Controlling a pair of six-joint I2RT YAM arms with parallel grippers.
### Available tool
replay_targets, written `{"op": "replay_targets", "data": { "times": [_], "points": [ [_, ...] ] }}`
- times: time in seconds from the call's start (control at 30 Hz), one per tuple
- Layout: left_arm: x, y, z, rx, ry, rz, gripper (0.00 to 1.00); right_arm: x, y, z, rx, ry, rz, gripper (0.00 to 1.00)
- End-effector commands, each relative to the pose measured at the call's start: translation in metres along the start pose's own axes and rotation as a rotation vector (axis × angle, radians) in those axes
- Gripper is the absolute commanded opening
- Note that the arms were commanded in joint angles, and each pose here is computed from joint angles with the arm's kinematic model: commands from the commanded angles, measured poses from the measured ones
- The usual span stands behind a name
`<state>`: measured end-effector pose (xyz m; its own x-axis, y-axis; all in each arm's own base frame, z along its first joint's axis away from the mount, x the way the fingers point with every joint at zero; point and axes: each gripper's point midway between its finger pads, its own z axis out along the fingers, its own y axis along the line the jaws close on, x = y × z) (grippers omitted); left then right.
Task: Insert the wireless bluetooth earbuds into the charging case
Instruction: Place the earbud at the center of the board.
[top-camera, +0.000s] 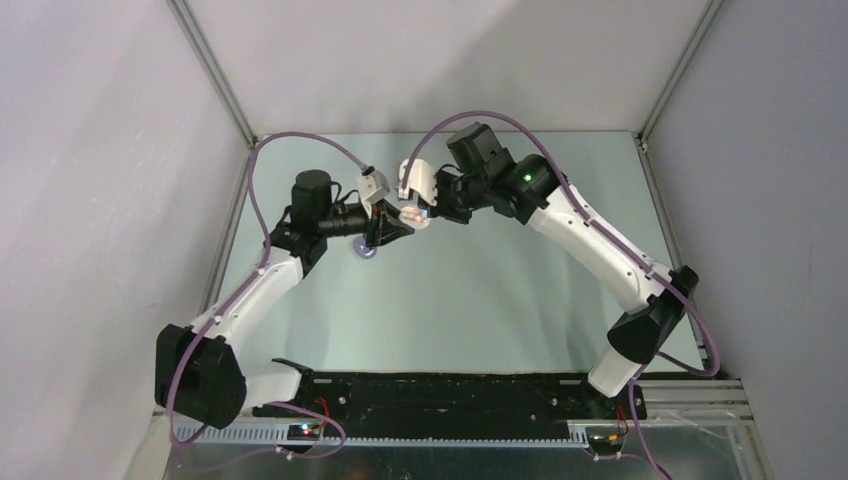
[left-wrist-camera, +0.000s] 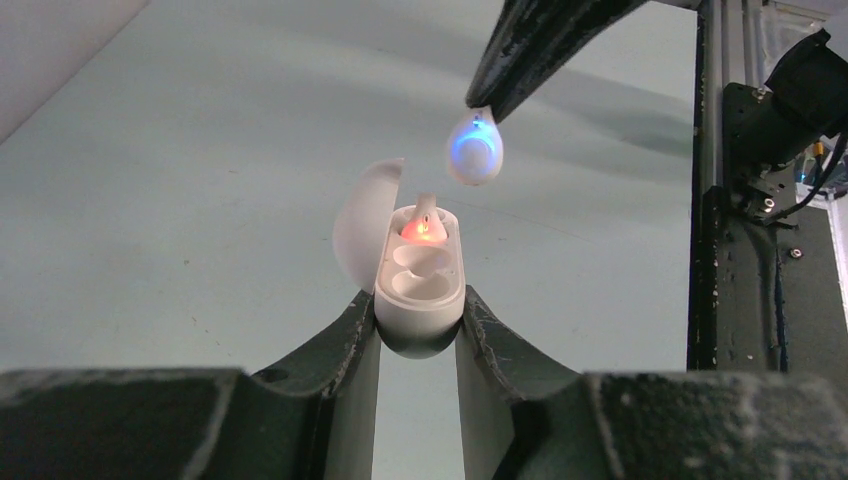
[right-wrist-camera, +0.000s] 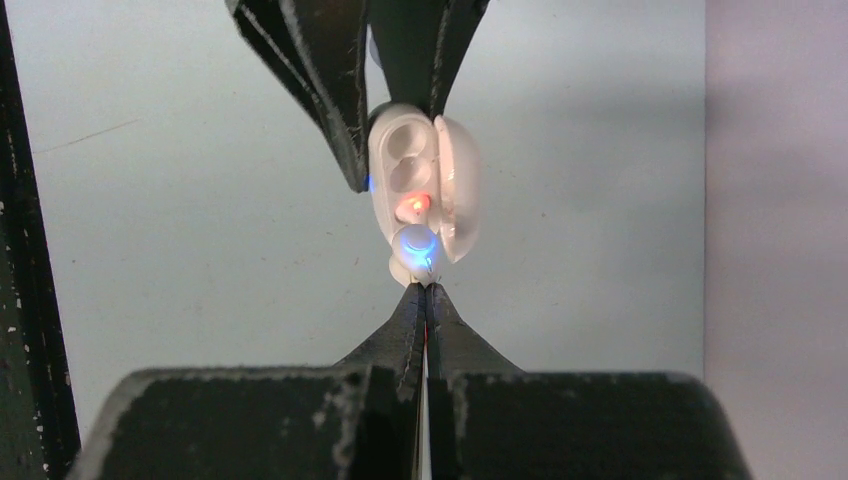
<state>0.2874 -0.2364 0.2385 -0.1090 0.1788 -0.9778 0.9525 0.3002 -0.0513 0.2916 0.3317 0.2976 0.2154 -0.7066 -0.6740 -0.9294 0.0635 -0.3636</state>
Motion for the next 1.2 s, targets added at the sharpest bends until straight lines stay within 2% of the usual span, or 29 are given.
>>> {"op": "replay_targets", "data": {
  "times": [0.0, 0.07, 0.13, 0.2, 0.3, 0.4, 0.47, 0.63, 0.77, 0.9, 1.03, 1.17],
  "points": [
    [-0.023, -0.002, -0.005, 0.005, -0.014, 0.106, 0.00, -0.020, -0.010, -0.025, 0.085, -0.101, -0.067, 0.00],
    [-0.015, 0.003, -0.007, -0.028, 0.025, 0.108, 0.00, -0.007, -0.002, -0.032, 0.056, -0.077, -0.007, 0.00],
    [-0.008, 0.008, -0.012, -0.074, 0.057, 0.114, 0.00, 0.012, 0.008, -0.038, 0.013, -0.049, 0.122, 0.00],
    [-0.001, 0.011, -0.017, -0.117, 0.078, 0.113, 0.00, 0.043, 0.010, -0.042, -0.009, -0.006, 0.327, 0.00],
    [0.008, 0.010, -0.023, -0.152, 0.095, 0.095, 0.00, 0.094, 0.027, -0.034, -0.016, 0.072, 0.786, 0.00],
    [0.010, 0.006, -0.027, -0.162, 0.100, 0.086, 0.00, 0.157, 0.029, -0.030, 0.060, 0.155, 1.300, 0.00],
    [0.011, 0.004, -0.030, -0.166, 0.107, 0.073, 0.00, 0.200, 0.040, -0.023, 0.075, 0.235, 1.526, 0.00],
    [0.014, 0.002, -0.034, -0.185, 0.127, 0.059, 0.00, 0.283, 0.050, -0.013, 0.191, 0.450, 1.782, 0.00],
    [0.016, 0.002, -0.038, -0.199, 0.153, 0.044, 0.00, 0.314, 0.056, 0.002, 0.251, 0.554, 1.910, 0.00],
    [0.020, -0.002, -0.038, -0.196, 0.188, 0.033, 0.00, 0.324, 0.061, 0.018, 0.235, 0.582, 2.001, 0.00],
    [0.023, -0.006, -0.038, -0.184, 0.227, 0.053, 0.00, 0.320, 0.061, 0.032, 0.184, 0.555, 2.095, 0.00],
    [0.025, -0.011, -0.034, -0.159, 0.231, 0.057, 0.00, 0.310, 0.063, 0.045, 0.138, 0.537, 2.106, 0.01]
  ]
}}
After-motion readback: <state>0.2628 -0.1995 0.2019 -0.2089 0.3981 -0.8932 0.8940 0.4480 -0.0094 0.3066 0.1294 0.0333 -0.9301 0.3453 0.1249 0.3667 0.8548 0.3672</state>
